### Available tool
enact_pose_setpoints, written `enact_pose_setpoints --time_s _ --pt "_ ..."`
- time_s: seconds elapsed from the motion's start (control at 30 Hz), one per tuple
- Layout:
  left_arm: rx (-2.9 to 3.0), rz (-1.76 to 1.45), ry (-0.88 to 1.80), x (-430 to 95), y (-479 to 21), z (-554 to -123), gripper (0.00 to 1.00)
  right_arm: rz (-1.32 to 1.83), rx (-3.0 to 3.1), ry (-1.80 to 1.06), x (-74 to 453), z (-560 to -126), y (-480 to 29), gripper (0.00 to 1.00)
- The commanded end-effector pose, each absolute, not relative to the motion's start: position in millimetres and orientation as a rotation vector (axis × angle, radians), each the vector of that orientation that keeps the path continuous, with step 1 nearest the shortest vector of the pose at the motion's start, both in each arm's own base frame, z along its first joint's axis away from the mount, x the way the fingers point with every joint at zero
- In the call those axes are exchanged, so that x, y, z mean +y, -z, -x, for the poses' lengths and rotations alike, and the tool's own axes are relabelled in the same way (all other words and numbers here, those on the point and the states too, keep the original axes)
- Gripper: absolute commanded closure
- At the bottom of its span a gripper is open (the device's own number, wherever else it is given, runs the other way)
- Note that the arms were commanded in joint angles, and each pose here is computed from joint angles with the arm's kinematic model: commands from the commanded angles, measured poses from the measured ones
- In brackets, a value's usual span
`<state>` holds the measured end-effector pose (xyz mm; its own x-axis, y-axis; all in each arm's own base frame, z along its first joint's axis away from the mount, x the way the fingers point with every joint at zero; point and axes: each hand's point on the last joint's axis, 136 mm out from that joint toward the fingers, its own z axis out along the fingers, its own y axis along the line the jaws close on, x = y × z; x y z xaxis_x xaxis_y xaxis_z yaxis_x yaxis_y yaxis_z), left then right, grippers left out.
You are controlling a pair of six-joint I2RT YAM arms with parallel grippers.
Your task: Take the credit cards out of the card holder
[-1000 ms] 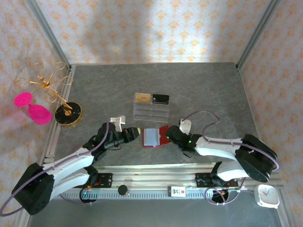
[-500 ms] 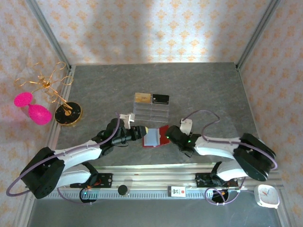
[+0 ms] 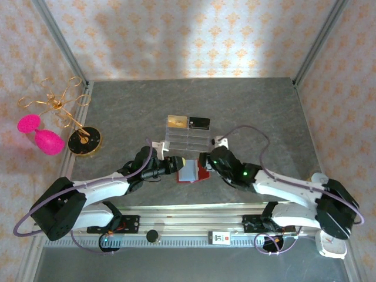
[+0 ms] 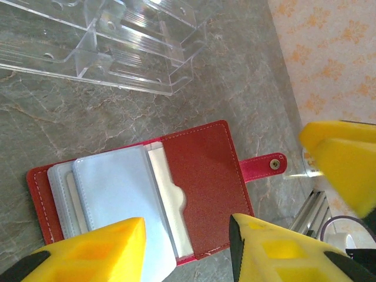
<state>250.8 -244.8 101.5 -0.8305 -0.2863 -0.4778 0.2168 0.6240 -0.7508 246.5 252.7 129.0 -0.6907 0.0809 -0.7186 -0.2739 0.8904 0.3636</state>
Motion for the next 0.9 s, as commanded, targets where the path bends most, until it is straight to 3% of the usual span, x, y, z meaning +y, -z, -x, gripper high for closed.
enact_pose_setpoints --time_s 0.0,0.4,0.67,0.77,0.87 --pt "2.233 0.059 1.12 -239.5 -110.8 -258.9 0.58 0.232 2.378 -0.622 269.6 -235.1 -96.5 0.7" --pt "2.297 0.087 1.094 -230.1 -79.2 -259.3 0.51 0.124 2.574 -0.437 235.7 -219.2 3.5 0.87" --pt "2.35 0.112 1.065 -228.9 -59.5 -259.1 0.51 0.136 2.568 -0.439 233.0 -217.9 7.1 0.88" --pt "2.326 0.102 1.12 -234.8 -65.8 -258.7 0.58 0.141 2.564 -0.445 233.7 -218.3 6.3 0.88" --pt "2.311 0.076 1.14 -241.7 -72.9 -257.9 0.59 0.148 2.563 -0.447 234.6 -218.2 6.4 0.88"
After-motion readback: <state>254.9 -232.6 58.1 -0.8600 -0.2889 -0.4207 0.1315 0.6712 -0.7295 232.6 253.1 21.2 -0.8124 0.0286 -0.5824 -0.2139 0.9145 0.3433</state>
